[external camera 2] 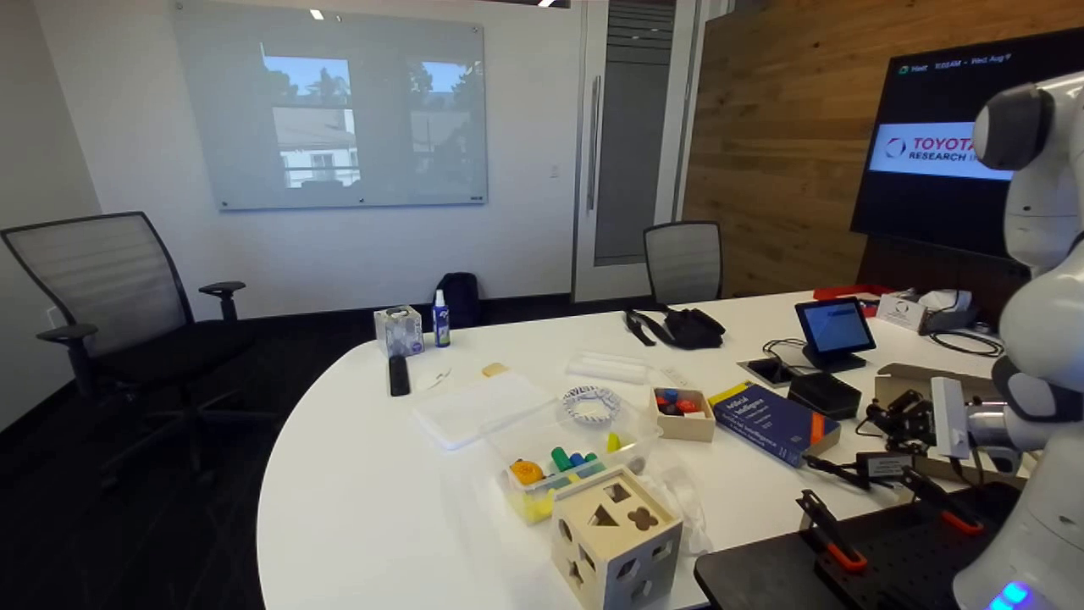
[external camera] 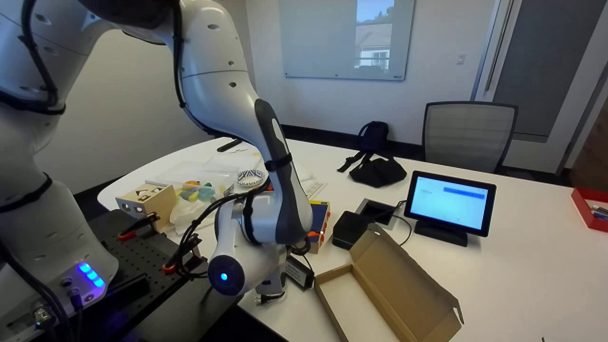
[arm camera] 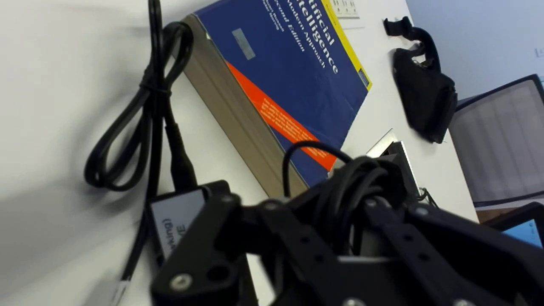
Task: Press the center button of the black object next to the book, open the cardboard box, remove the cable and put it on the table
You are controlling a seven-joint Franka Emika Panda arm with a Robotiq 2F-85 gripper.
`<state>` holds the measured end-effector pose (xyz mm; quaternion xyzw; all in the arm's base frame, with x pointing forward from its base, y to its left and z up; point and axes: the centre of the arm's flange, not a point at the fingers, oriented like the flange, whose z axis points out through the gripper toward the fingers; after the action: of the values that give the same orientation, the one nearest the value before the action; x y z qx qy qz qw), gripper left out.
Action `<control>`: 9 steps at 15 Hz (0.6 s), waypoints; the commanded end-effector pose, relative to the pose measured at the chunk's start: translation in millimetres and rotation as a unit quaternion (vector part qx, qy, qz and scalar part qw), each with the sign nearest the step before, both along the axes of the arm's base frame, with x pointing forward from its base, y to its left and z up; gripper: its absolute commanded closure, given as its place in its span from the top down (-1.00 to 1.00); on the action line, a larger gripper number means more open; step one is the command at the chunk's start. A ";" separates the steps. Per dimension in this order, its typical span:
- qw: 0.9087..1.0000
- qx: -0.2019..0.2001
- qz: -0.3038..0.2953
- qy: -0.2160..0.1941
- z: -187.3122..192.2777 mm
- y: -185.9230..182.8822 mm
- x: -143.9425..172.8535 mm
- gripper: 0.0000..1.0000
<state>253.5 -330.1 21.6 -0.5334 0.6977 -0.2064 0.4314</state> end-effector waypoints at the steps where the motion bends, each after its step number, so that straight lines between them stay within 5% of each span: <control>1: 1.000 -0.015 -0.013 0.002 -13.5 0.8 8.7 -0.26; 9: 0.999 -0.008 0.025 0.045 64.8 -24.9 -18.4 0.92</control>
<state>249.1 -348.2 32.5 -0.5552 0.7042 -0.1880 0.4005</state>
